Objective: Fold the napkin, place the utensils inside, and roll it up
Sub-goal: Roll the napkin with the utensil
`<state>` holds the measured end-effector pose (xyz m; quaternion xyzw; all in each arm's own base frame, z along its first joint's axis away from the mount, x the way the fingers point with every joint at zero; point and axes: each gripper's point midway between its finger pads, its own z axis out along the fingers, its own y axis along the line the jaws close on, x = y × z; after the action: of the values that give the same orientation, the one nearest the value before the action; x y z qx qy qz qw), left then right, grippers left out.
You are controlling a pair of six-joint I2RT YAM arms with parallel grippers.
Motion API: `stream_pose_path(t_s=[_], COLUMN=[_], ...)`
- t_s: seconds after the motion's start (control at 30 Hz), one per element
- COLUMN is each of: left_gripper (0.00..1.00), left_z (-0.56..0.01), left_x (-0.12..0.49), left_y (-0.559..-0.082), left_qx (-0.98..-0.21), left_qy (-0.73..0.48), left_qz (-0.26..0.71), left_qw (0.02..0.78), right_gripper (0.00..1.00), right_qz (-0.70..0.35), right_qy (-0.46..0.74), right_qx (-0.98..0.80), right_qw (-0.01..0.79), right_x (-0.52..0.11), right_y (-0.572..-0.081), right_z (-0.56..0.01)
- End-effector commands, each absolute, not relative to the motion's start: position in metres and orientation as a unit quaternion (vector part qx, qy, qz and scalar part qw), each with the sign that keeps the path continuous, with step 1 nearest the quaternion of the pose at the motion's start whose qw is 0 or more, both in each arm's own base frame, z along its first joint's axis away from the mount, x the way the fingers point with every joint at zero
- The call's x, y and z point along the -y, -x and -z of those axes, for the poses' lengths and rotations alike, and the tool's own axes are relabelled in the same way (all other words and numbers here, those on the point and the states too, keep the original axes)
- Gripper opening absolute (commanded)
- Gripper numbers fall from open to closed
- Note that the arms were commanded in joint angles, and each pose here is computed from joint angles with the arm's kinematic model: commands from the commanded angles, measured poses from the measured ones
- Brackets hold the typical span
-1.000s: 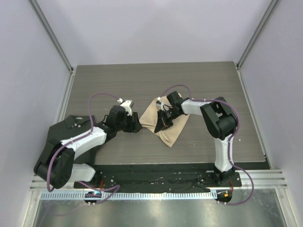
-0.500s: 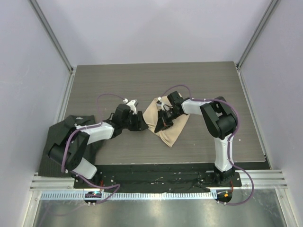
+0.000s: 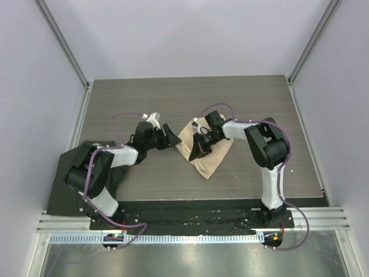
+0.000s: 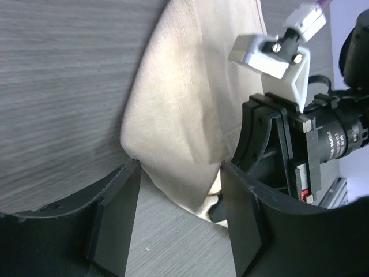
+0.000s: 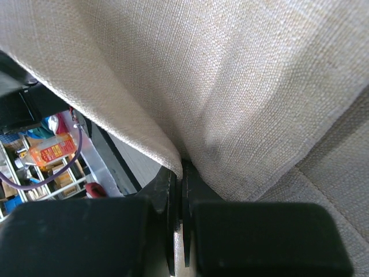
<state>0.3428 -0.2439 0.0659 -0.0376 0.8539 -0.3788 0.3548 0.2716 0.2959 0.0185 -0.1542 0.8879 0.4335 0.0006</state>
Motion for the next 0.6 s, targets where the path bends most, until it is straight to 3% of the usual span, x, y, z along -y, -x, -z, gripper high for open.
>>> stream_pose_path(t_s=[0.0, 0.17, 0.27, 0.57], left_gripper=[0.66, 0.82, 0.86, 0.84], left_z=[-0.112, -0.101, -0.097, -0.087], left_x=[0.240, 0.239, 0.237, 0.238], left_y=[-0.359, -0.348, -0.342, -0.335], left_qx=[-0.799, -0.811, -0.812, -0.818], left_qy=[0.029, -0.010, -0.027, -0.062], left_qz=[0.421, 0.412, 0.408, 0.401], left_qw=[0.428, 0.416, 0.416, 0.408], right_gripper=[0.01, 0.01, 0.01, 0.01], right_qz=[-0.413, -0.425, -0.431, -0.439], right_qy=[0.144, 0.130, 0.121, 0.107], right_qx=[-0.899, -0.896, -0.894, -0.891], right_qw=[-0.003, -0.014, -0.020, -0.030], right_x=[-0.289, -0.289, -0.288, -0.285], right_y=[-0.277, -0.279, -0.280, -0.283], right_z=[-0.004, -0.004, -0.003, -0.002])
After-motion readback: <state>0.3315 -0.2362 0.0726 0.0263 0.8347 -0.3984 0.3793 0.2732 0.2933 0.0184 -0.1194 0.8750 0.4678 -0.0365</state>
